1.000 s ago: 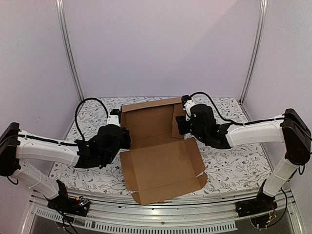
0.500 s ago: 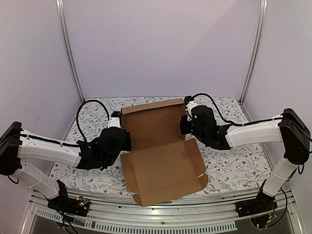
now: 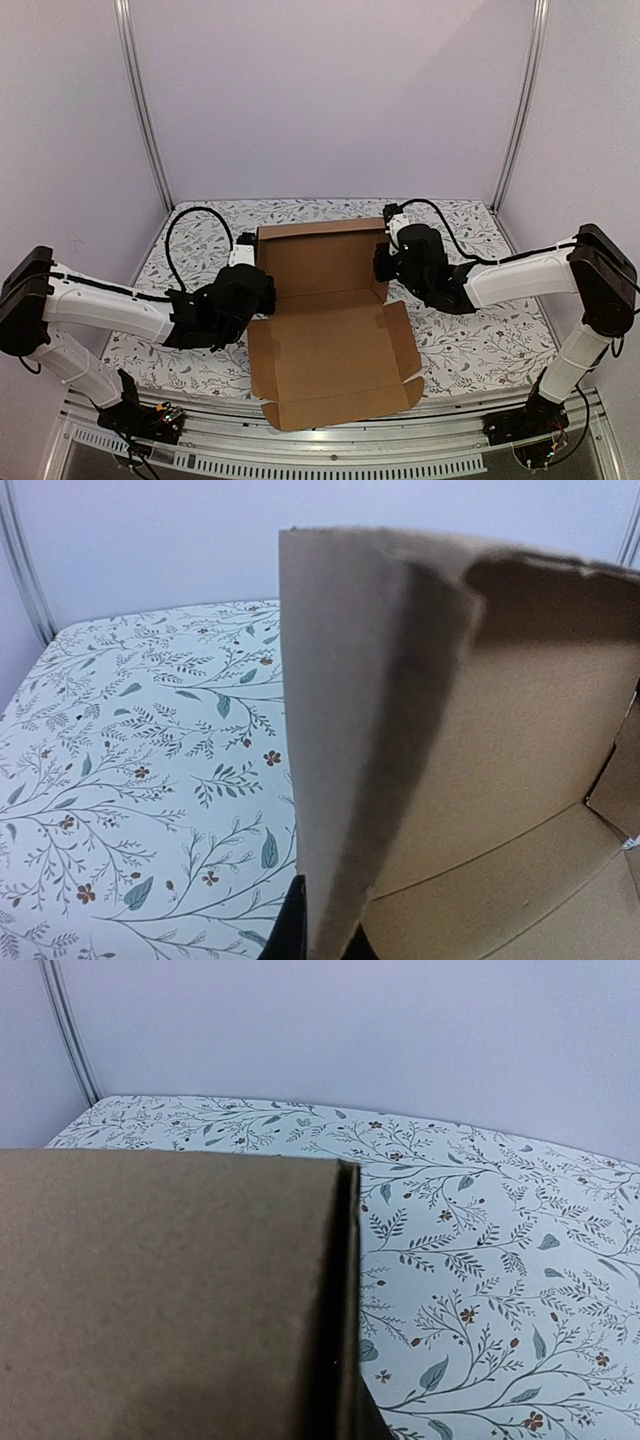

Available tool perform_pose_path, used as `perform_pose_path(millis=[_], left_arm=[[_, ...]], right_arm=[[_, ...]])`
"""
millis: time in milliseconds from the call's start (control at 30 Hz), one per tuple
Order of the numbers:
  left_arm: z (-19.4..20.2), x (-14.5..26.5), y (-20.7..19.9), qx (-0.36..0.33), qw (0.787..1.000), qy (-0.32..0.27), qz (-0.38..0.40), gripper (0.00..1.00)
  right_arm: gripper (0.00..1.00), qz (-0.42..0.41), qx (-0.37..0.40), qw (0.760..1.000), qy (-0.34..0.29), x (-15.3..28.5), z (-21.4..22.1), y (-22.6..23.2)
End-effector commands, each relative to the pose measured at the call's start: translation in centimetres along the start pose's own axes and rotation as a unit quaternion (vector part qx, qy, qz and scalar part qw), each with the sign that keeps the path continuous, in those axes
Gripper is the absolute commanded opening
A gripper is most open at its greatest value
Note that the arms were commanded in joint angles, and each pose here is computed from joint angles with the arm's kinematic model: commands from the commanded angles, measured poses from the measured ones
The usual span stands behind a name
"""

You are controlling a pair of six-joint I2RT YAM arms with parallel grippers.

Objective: Fold the paper box

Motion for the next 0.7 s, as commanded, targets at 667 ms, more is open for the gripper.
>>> perform_pose_path(millis=[667], left_arm=[[0.0,-0.3,-1.5,0.034,0.999,-0.001,-0.018,0.0]], right_arm=[[0.31,-0.053,-0.043,0.998,0.01,2.8,3.6,0.2]])
Point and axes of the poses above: each gripper's point midway between its finger pads, its own x axis back along the fingers, its own y axis along the line the jaws close on, z = x × y, the point moved 5 cm from there along x, back along the fingers, and after that the axes turned 4 degrees about x, right-handed, at the moved point
